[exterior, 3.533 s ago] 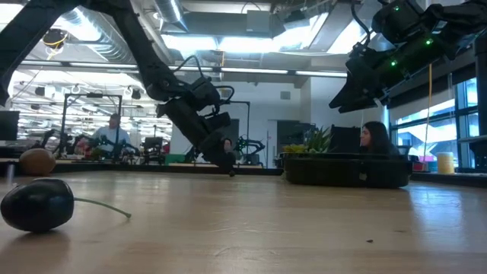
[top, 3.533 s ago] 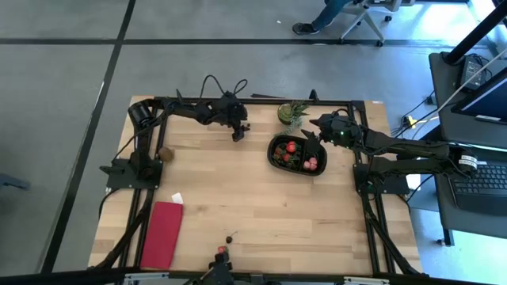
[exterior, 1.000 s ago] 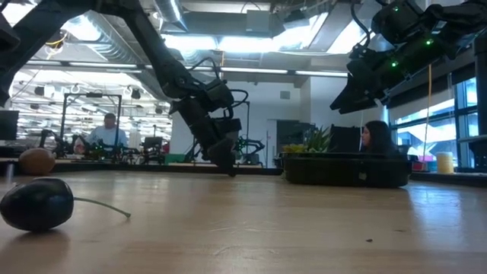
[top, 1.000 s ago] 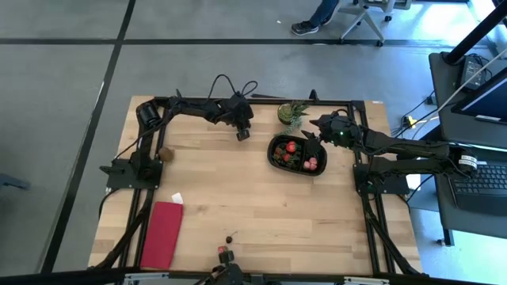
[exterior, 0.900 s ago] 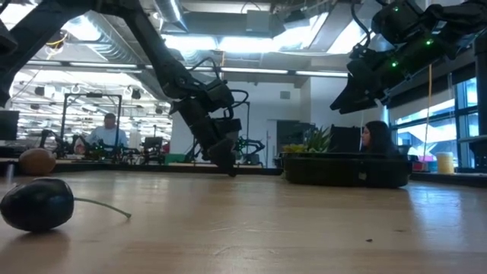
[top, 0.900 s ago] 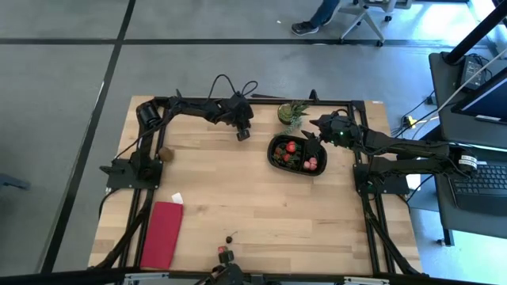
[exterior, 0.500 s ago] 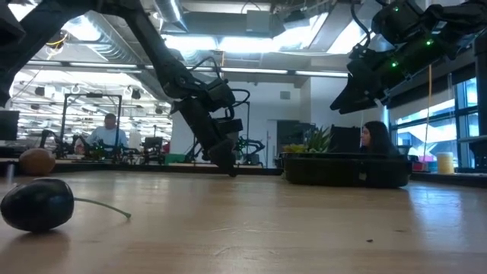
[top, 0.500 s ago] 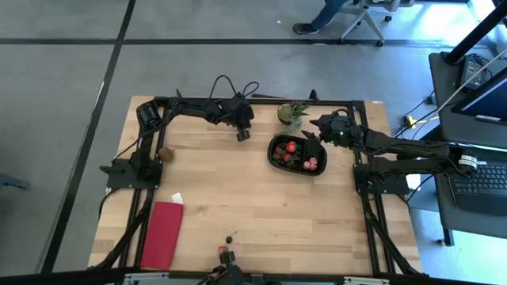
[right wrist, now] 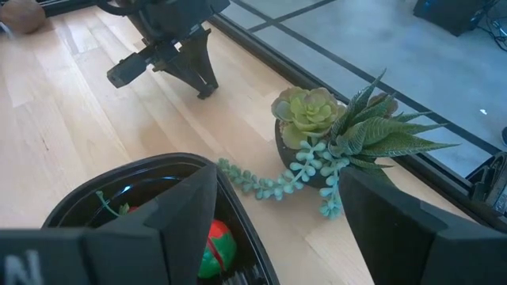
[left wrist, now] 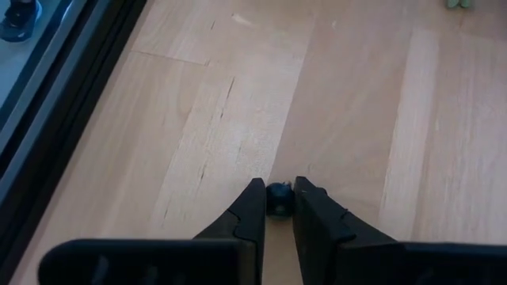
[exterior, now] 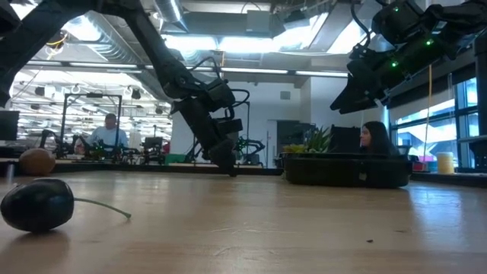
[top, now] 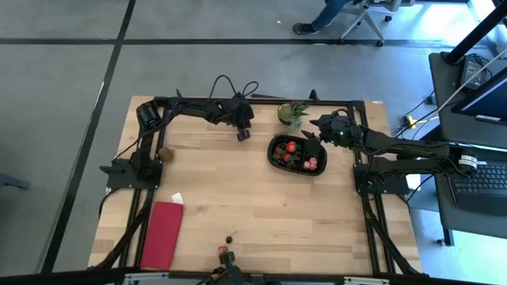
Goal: Pick and placing Produce into tupperware
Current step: Put the blueberry into the of the black bin
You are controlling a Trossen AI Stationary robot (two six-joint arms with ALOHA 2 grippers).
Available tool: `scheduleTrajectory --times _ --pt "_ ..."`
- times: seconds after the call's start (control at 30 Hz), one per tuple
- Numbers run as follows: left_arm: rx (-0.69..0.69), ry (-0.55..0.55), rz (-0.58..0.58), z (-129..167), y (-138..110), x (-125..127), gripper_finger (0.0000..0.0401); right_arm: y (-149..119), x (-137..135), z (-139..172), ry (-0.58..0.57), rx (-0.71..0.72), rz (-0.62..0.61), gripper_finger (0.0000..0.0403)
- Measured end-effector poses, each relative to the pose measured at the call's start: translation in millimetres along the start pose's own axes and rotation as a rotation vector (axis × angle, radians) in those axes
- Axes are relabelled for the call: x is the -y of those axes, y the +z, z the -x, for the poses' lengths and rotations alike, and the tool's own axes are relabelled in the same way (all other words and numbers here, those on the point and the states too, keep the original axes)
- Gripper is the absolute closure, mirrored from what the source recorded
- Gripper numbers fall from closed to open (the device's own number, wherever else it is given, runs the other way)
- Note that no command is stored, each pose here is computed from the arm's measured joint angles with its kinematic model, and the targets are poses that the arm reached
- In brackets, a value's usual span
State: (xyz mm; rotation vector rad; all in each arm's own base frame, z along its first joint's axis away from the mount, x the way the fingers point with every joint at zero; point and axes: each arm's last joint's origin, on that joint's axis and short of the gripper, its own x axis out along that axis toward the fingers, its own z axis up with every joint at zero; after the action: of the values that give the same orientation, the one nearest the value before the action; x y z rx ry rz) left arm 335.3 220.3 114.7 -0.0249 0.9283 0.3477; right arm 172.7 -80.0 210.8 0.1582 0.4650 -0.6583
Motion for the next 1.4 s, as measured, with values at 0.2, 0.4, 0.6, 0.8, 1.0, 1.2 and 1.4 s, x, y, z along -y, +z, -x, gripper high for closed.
scheduleTrajectory --times 0.2,0.4,0.6,0.8,1.0,1.2,1.4 --pt "0.008 -0.02 0.001 7 3 2 0.0364 0 0 0 0.0 0.0 0.0 0.0135" --pt "0.123 -0.11 0.023 32 22 4 0.0364 0 0 0 0.0 0.001 0.0 0.0135" --pt "0.214 -0.335 0.045 40 37 34 0.0364 0 0 0 0.0 0.001 -0.002 0.0135" --pt "0.337 -0.433 -0.066 45 57 85 0.0364 0 0 0 0.0 0.003 -0.007 0.0135" --pt "0.44 -0.419 -0.127 51 69 118 0.0364 0 0 0 0.001 0.002 -0.031 0.0135" --pt "0.461 -0.338 -0.113 52 72 122 0.0363 0 0 0 0.001 0.001 -0.031 0.0135" --pt "0.457 -0.33 -0.081 52 72 116 0.034 0 0 0 0.001 0.001 -0.046 0.0135"
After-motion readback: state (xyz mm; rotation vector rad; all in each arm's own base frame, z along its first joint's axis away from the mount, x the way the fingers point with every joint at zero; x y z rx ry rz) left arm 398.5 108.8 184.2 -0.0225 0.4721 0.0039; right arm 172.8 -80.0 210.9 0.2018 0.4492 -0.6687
